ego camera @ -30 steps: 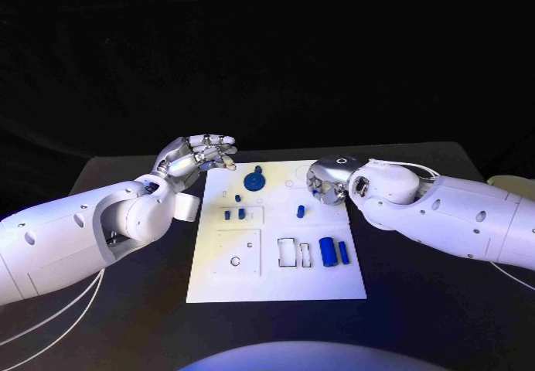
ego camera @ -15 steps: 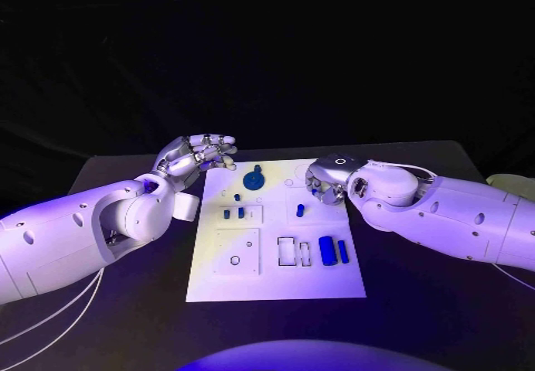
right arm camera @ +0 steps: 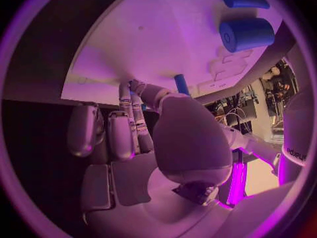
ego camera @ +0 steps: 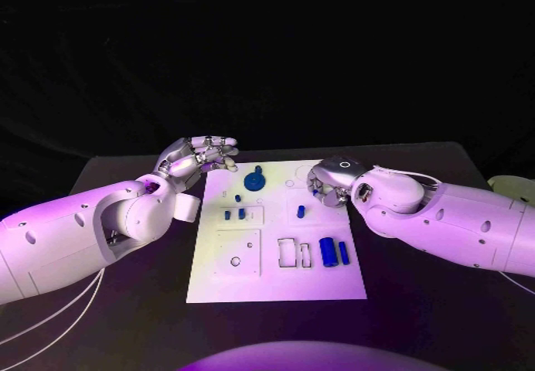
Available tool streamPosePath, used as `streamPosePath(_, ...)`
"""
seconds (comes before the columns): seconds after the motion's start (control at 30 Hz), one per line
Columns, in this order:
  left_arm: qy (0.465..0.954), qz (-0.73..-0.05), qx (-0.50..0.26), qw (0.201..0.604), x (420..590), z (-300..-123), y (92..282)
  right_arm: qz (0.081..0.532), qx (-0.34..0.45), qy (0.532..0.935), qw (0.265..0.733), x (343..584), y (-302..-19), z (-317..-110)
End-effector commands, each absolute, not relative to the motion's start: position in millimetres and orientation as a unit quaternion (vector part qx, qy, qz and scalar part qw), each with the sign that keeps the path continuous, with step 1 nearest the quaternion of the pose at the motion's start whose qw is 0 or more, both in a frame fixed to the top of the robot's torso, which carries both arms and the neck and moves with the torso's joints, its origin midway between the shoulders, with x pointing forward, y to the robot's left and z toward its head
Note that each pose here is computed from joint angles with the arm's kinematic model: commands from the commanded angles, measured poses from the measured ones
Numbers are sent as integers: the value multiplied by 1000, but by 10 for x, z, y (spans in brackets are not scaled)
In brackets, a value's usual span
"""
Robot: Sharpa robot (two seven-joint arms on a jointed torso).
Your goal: Assemble the parts on the task board
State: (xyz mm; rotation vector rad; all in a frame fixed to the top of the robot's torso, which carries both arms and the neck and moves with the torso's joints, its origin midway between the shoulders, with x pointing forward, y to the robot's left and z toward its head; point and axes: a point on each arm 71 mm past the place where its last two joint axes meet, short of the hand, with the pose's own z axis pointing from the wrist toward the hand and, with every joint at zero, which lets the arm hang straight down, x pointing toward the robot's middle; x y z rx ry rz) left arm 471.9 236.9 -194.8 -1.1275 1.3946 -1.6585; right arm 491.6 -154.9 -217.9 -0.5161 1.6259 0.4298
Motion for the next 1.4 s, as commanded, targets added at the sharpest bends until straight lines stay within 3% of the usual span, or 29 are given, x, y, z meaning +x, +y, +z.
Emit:
streamPosePath(0.03,538,-645,-431,330,4714,-1945,2342,209,-219,689,658,4882,-1514,-2084)
streamPosePath(0.4,539,-643,-432,330,4720,-1951,2350,248,-203,672,668,4715,-1494,-1895)
streamPosePath(0.83,539,-644,-432,329,4737,-1962,2327,335,-212,647,652,4356,-1026,-1789)
streamPosePath(1.4,538,-647,-430,326,4764,-1968,2215,383,-223,672,593,4092,-538,-2266)
